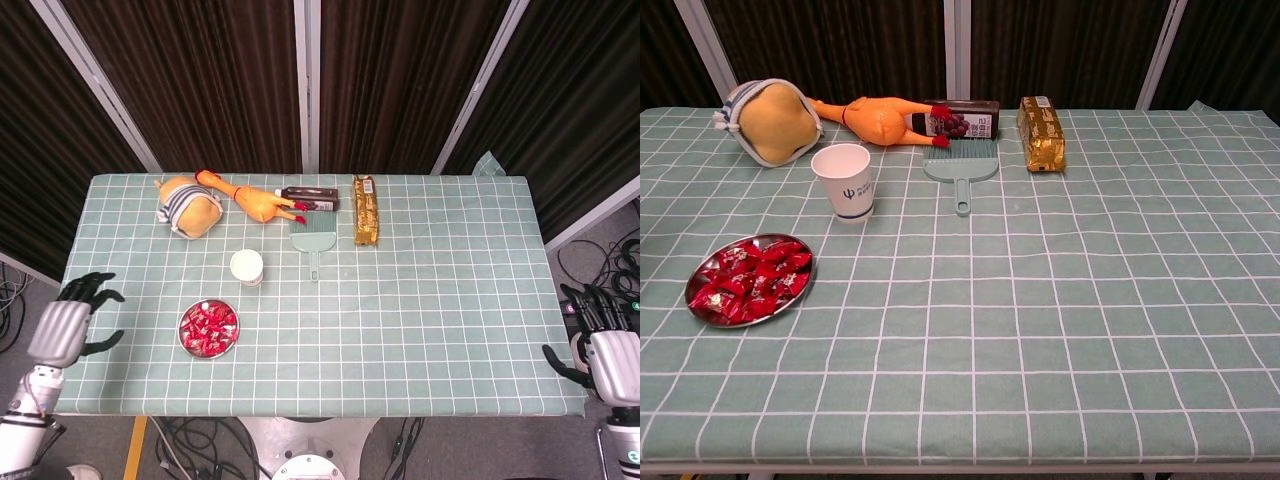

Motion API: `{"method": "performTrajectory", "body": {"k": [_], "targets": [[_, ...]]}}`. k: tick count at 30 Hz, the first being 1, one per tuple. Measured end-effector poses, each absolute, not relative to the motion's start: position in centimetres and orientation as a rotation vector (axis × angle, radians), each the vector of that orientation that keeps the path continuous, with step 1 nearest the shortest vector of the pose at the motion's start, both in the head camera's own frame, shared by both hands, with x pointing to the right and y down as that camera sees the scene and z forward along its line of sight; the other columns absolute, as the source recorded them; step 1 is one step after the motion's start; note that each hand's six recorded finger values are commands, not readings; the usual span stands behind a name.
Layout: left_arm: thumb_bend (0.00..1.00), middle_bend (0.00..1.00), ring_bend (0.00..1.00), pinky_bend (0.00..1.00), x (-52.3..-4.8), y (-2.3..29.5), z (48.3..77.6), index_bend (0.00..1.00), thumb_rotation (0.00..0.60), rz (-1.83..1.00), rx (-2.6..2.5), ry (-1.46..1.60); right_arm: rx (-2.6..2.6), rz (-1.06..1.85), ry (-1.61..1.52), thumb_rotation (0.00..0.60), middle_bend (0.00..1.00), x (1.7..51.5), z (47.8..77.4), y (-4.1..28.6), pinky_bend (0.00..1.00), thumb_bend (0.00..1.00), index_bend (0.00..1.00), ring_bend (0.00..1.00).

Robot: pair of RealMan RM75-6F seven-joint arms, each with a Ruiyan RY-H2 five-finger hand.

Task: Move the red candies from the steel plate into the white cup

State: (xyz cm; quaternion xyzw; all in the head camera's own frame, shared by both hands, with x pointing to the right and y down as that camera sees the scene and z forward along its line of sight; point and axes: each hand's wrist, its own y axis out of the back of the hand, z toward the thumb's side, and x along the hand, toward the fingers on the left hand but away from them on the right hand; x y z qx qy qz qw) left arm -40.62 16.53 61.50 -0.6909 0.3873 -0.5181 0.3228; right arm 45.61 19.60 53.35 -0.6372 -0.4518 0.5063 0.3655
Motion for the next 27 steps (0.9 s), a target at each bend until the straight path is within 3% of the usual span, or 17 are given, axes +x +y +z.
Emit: {"method": "performTrajectory", "body": {"k": [10, 18, 27], "targets": [[0.12, 0.29, 0.18, 0.19, -33.8, 14.5, 68.3, 0.39, 0.6, -1.315, -2.044, 0.772, -1.633, 1.32, -1.158, 0.6, 0.13, 45.7, 53.5, 19.6, 0.06, 0.22, 0.0, 0.0], [0.12, 0.29, 0.18, 0.19, -29.8, 15.0, 72.0, 0.4, 0.6, -1.305, -2.126, 0.707, -1.626, 1.332, -1.161, 0.6, 0.13, 46.0, 53.4, 19.7, 0.06, 0.22, 0.0, 0.0], [0.22, 0.29, 0.18, 0.19, -29.3, 14.7, 74.5, 0.46, 0.6, -1.373, -2.084, 0.681, -1.625, 1.334, -1.161, 0.6, 0.13, 46.0, 53.3, 19.7, 0.06, 0.22, 0.0, 0.0]]}}
